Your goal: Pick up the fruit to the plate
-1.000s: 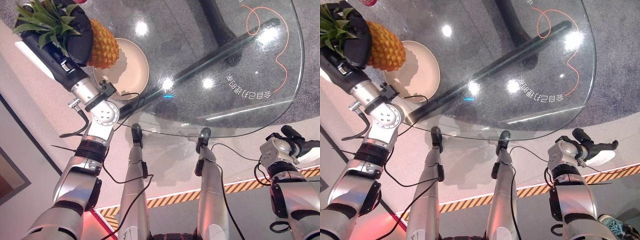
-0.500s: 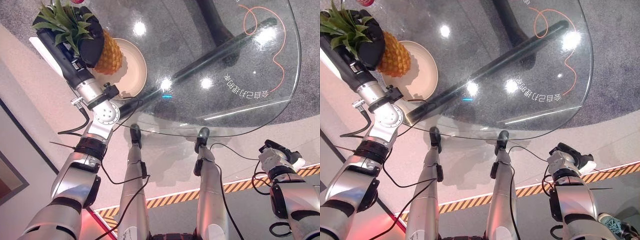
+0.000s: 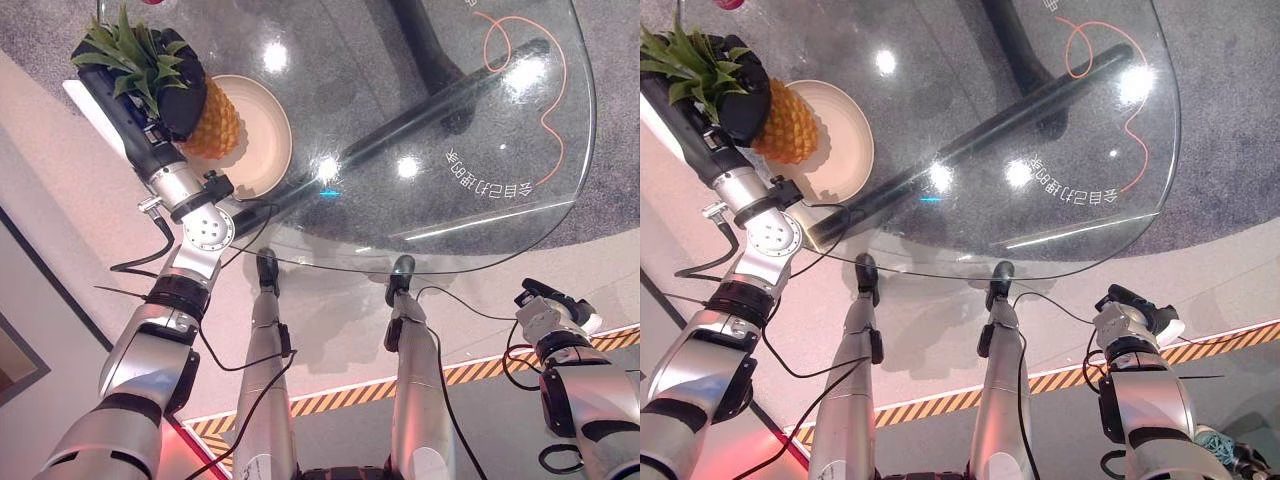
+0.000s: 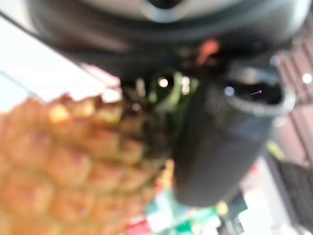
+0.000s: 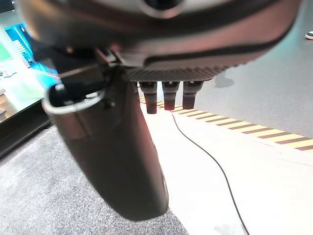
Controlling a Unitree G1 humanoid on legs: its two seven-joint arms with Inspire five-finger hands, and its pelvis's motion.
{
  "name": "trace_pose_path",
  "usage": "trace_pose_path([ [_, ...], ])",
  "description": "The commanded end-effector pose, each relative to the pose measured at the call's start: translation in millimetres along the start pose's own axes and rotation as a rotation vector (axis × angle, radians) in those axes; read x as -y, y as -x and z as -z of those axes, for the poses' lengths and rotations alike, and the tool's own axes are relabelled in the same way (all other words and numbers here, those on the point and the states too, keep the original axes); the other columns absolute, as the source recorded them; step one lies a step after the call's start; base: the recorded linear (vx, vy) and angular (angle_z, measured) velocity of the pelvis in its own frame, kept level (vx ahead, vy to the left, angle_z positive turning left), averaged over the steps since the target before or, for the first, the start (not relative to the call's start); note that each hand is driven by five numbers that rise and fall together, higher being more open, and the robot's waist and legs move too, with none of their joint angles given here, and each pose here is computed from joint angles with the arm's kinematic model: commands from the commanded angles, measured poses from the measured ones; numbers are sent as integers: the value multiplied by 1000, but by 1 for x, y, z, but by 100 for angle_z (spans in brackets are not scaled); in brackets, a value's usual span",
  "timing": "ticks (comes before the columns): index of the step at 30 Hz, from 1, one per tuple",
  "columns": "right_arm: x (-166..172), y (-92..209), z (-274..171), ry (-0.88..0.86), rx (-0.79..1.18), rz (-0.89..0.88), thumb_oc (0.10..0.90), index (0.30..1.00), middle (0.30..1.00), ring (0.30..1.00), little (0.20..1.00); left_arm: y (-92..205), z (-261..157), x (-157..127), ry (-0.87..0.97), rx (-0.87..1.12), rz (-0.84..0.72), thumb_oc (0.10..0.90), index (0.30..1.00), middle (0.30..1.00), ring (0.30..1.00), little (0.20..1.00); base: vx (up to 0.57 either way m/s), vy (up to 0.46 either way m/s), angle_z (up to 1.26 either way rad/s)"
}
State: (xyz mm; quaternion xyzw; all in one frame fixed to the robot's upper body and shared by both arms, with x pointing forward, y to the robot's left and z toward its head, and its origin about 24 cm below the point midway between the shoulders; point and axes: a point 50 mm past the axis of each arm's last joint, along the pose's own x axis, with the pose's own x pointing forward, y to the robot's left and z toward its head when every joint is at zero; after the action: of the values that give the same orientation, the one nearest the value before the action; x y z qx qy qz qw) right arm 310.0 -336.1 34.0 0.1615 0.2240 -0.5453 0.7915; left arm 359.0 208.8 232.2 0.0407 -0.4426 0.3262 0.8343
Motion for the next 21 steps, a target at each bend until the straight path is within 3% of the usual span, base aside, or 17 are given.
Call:
trace_pose_path([
  [1,31,-15,-1,34,28,115,800,900,900,900,900,-47,-39,2,125,173,-63,100,300,300,300,200,0,0,0],
  [18,25,-13,-8,27,59,99,800,900,900,900,900,-49,-39,8,151,150,-14,103,302,302,302,203,0,0,0],
  [21,24,-12,-9,24,62,99,800,900,900,900,900,-48,-39,8,153,147,-14,278,453,453,453,378,0,0,0],
])
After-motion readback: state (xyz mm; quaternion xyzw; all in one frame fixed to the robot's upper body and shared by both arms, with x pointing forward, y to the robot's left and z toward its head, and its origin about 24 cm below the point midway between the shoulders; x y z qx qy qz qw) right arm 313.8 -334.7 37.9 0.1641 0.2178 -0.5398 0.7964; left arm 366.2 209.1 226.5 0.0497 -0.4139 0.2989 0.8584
